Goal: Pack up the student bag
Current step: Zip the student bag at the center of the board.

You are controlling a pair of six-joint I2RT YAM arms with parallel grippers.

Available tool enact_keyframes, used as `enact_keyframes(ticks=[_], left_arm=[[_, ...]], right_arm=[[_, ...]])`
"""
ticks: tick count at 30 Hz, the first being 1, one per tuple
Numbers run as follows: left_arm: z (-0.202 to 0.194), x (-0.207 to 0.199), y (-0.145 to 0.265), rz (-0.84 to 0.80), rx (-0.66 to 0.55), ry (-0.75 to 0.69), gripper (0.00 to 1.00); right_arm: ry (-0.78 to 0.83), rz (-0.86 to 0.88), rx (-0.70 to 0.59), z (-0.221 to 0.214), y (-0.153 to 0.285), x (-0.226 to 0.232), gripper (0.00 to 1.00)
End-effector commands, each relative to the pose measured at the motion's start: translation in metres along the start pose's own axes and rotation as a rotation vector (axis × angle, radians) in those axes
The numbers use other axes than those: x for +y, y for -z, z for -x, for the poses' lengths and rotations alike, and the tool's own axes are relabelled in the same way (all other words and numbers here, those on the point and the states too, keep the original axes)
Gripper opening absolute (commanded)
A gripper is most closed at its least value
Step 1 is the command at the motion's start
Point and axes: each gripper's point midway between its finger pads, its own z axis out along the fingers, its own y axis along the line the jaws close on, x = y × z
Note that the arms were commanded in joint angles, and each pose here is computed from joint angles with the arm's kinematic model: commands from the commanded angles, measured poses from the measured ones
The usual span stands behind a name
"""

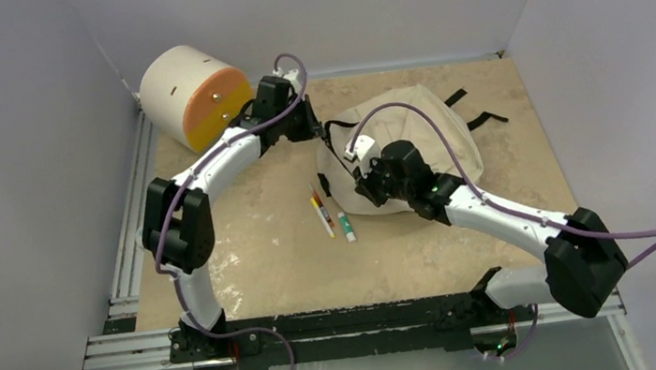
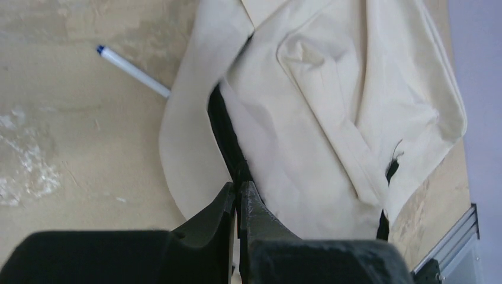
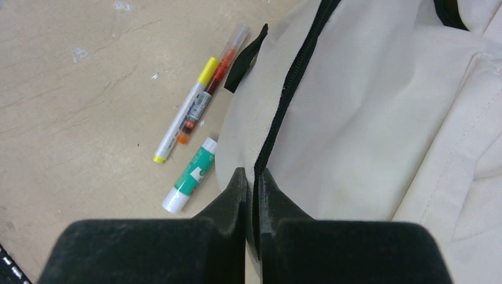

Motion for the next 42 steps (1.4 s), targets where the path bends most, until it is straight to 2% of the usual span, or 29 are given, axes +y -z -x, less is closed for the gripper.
enact_keyframes(ticks=[1,7,11,24,26,28,31,34,37,42], left_arm=[[0.075,0.004,-0.003,-0.005,-0.196,-0.091,0.0],[0.106,0.015,-0.019,-0.008,-0.237,-0.11,0.0],[0.103,0.014,-0.024,-0.03,-0.211,-0.123,0.0],[0.054,0.011,0.009,-0.079,-0.141,-0.105,0.0],[0.051,0.01,0.016,-0.08,-0.142,-0.105,0.0],[0.046,0.004,0.023,-0.104,-0.136,-0.1,0.0],[0.034,-0.006,0.028,-0.132,-0.112,-0.098,0.0],[0.02,-0.022,0.029,-0.156,-0.087,-0.12,0.0],[0.003,-0.046,0.029,-0.186,-0.055,-0.15,0.0],[-0.029,-0.081,0.031,-0.244,0.002,-0.182,0.0]], right_arm=[[0.007,0.066,0.031,0.013,0.014,0.013,0.0],[0.019,0.084,0.078,0.005,0.02,0.015,0.0],[-0.003,0.068,0.085,0.002,0.026,0.015,0.03],[-0.212,-0.349,0.166,-0.015,0.036,-0.07,0.01],[-0.237,-0.38,0.173,-0.017,0.039,-0.08,0.06],[-0.221,-0.356,0.169,-0.013,0.04,-0.08,0.17],[-0.152,-0.253,0.118,0.006,0.04,-0.067,0.34],[-0.109,-0.146,0.036,0.029,0.044,-0.051,0.47],[-0.107,-0.073,-0.044,0.051,0.051,-0.037,0.52],[-0.143,-0.02,-0.156,0.081,0.066,-0.025,0.54]])
